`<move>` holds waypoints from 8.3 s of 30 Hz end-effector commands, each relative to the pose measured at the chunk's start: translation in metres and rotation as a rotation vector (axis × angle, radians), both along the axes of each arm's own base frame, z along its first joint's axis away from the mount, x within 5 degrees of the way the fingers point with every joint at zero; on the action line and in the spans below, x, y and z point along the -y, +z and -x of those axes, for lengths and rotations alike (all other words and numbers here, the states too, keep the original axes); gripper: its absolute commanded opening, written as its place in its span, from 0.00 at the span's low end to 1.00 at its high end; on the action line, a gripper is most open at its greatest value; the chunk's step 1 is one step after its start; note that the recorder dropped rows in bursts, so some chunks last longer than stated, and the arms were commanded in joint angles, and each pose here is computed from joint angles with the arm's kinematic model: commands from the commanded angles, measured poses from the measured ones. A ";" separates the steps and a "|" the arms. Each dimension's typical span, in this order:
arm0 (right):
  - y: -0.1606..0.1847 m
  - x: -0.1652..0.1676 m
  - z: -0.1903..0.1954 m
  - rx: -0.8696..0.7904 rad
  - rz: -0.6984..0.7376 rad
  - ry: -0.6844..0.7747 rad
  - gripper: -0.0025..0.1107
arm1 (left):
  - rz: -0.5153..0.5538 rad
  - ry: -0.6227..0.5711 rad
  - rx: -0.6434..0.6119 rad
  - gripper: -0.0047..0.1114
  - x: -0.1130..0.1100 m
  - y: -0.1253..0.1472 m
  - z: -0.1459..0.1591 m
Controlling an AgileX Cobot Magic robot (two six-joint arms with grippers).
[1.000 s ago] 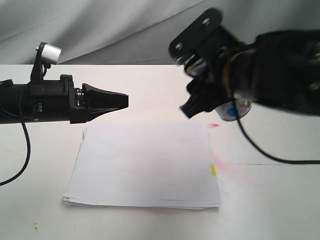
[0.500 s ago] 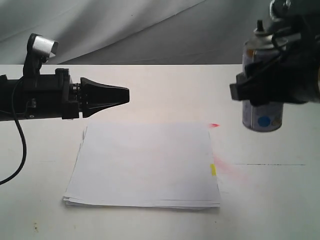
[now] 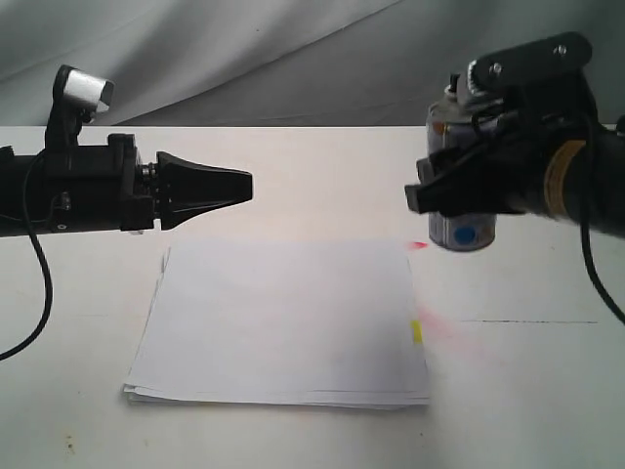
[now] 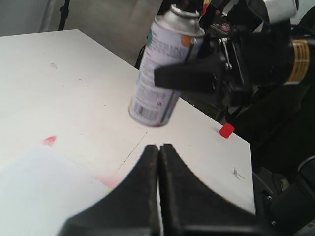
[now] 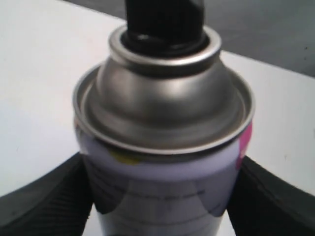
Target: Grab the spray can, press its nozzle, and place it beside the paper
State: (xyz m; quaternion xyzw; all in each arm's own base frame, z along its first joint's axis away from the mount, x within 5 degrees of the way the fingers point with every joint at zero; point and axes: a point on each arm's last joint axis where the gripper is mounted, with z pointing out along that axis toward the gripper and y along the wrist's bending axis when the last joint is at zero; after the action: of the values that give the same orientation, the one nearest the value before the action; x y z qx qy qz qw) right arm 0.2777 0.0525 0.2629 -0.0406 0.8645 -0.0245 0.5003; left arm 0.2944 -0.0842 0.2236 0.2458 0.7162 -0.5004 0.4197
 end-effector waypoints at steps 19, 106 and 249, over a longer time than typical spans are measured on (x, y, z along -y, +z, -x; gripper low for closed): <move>-0.059 0.038 -0.085 -0.138 -0.114 -0.061 0.02 | -0.044 -0.064 -0.008 0.04 0.001 -0.003 0.007; -0.135 0.051 -0.012 0.058 -0.084 0.160 0.02 | -0.077 -0.099 -0.022 0.04 0.001 -0.006 0.010; -0.046 0.058 0.174 0.409 -0.176 -0.109 0.02 | -0.348 0.756 0.275 0.04 -0.052 0.059 0.155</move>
State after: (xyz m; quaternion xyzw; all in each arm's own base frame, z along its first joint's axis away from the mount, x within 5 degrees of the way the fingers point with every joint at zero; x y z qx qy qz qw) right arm 0.1046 -0.0056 0.2237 0.0493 0.7391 0.0104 0.6717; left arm 0.1397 -0.0316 0.2843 0.1002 0.7662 -0.1406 0.6189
